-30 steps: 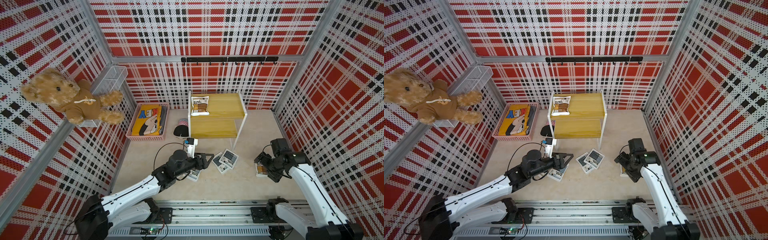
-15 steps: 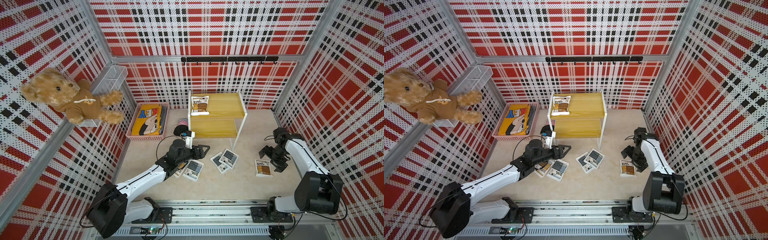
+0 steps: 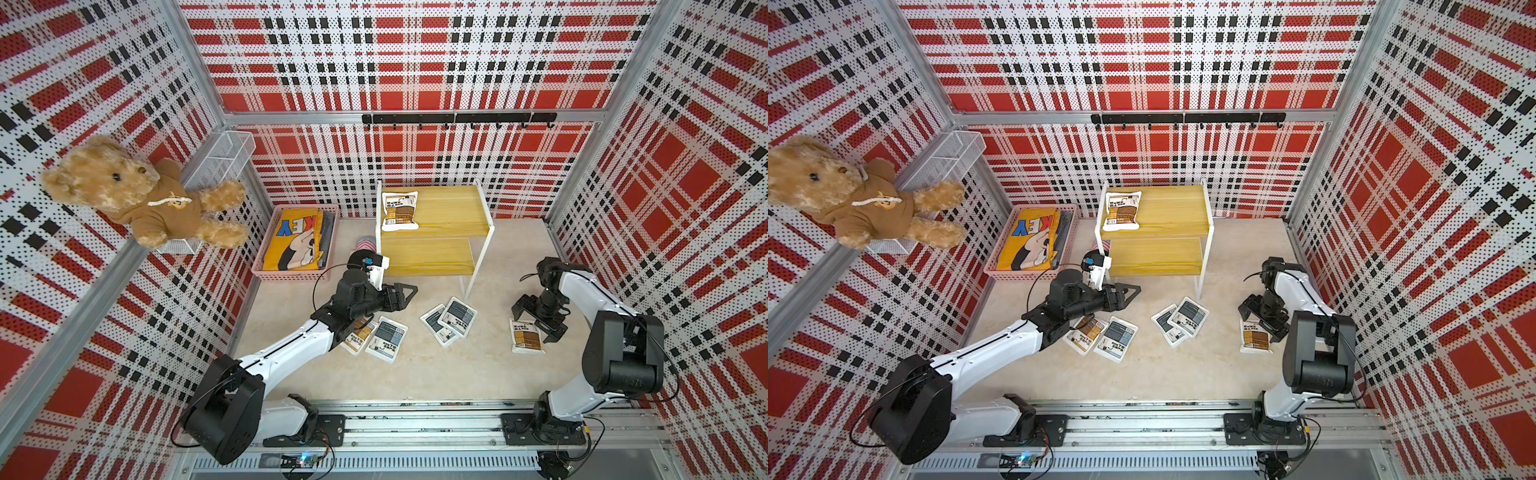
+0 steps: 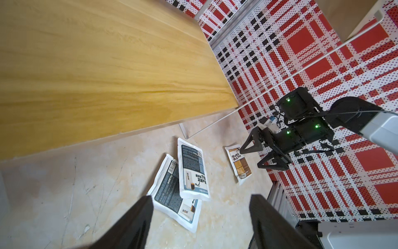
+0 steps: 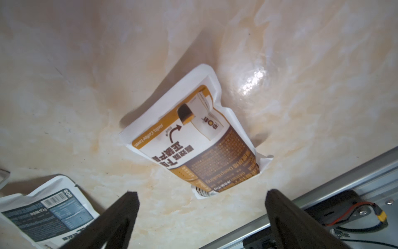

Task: Place the bagged coffee beans on the shelf by color
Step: Move the bagged coffee beans to the center of the board.

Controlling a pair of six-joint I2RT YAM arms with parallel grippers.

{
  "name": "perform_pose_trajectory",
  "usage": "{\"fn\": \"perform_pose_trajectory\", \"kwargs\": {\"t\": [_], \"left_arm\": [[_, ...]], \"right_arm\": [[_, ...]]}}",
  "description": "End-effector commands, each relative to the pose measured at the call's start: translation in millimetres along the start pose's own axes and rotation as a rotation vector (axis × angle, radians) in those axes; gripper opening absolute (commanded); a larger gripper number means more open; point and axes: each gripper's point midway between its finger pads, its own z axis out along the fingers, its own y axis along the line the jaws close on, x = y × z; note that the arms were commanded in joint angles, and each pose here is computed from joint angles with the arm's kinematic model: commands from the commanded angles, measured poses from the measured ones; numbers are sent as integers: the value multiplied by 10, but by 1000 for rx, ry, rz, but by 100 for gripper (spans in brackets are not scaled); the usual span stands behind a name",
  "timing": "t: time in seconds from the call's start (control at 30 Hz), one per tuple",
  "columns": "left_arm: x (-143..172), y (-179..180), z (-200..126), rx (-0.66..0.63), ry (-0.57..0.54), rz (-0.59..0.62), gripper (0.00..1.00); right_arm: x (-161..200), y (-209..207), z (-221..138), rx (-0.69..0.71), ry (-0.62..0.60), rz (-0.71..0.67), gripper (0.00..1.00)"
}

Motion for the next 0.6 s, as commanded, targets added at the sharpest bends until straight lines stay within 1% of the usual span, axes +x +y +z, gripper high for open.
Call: {"fn": "perform_pose_trajectory", "kwargs": {"t": [0.0, 0.2, 0.3, 0.43, 0.57], "left_arm": [[-56, -24, 20, 7, 1, 10, 78], [-124, -59, 33, -6, -16, -16, 78], [-132, -118, 78, -25, -2, -9, 78], [-109, -165, 114, -29, 13, -5, 78], [-135, -189, 103, -14, 26, -8, 78]], "right_arm": [[2, 67, 108, -35, 19, -36, 100], [100, 223, 276, -109, 61, -62, 100], [195, 287, 367, -138, 83, -68, 100], [296, 383, 399, -174, 74, -82, 100], [490, 636, 371, -238, 70, -111, 100]]}}
